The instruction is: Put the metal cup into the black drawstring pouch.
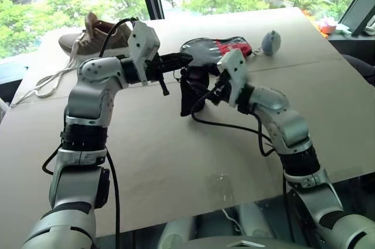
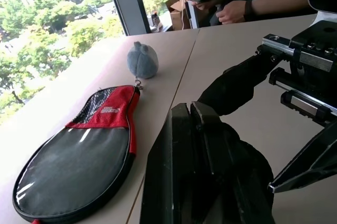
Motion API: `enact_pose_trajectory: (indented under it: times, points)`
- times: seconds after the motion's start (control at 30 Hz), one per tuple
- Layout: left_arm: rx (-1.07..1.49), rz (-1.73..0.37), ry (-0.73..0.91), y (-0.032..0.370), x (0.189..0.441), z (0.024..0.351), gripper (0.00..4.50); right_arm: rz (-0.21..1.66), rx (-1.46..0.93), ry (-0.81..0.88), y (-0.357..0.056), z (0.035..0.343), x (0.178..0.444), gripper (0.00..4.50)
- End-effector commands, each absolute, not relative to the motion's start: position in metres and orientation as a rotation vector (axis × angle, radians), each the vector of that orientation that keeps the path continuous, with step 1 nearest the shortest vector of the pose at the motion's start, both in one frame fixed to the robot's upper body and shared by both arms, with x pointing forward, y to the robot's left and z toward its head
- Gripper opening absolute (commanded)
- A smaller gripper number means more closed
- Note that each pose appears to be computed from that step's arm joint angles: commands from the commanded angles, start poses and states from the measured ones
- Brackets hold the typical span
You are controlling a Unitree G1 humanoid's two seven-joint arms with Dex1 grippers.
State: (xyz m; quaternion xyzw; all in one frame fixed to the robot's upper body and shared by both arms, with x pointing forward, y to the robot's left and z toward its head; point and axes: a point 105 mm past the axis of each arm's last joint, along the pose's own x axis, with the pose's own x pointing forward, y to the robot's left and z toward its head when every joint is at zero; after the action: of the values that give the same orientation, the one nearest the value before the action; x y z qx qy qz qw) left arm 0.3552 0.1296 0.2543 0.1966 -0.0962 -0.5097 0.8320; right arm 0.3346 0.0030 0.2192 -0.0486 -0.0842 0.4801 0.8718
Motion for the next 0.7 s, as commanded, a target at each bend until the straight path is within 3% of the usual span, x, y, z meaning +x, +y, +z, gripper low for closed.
enact_pose_trajectory:
  times: [0.03, 0.37, 0.53, 0.63, 0.7]
  points:
    - [0.470, -1.088, -0.251, 0.126, 0.352, 0.270, 0.00, 1.043, -0.043, -0.225, 0.010, 0.244, 0.324, 3.17]
    - [0.461, -1.095, -0.259, 0.119, 0.353, 0.269, 0.00, 1.127, 0.180, -0.130, 0.028, 0.244, 0.319, 3.17]
    - [0.454, -1.094, -0.250, 0.119, 0.351, 0.266, 0.00, 1.126, 0.164, -0.132, 0.031, 0.245, 0.322, 3.17]
    - [0.453, -1.088, -0.250, 0.120, 0.352, 0.266, 0.00, 1.123, 0.161, -0.135, 0.031, 0.245, 0.323, 2.57]
    - [0.453, -1.085, -0.252, 0.120, 0.352, 0.266, 0.00, 1.126, 0.146, -0.133, 0.032, 0.244, 0.324, 1.62]
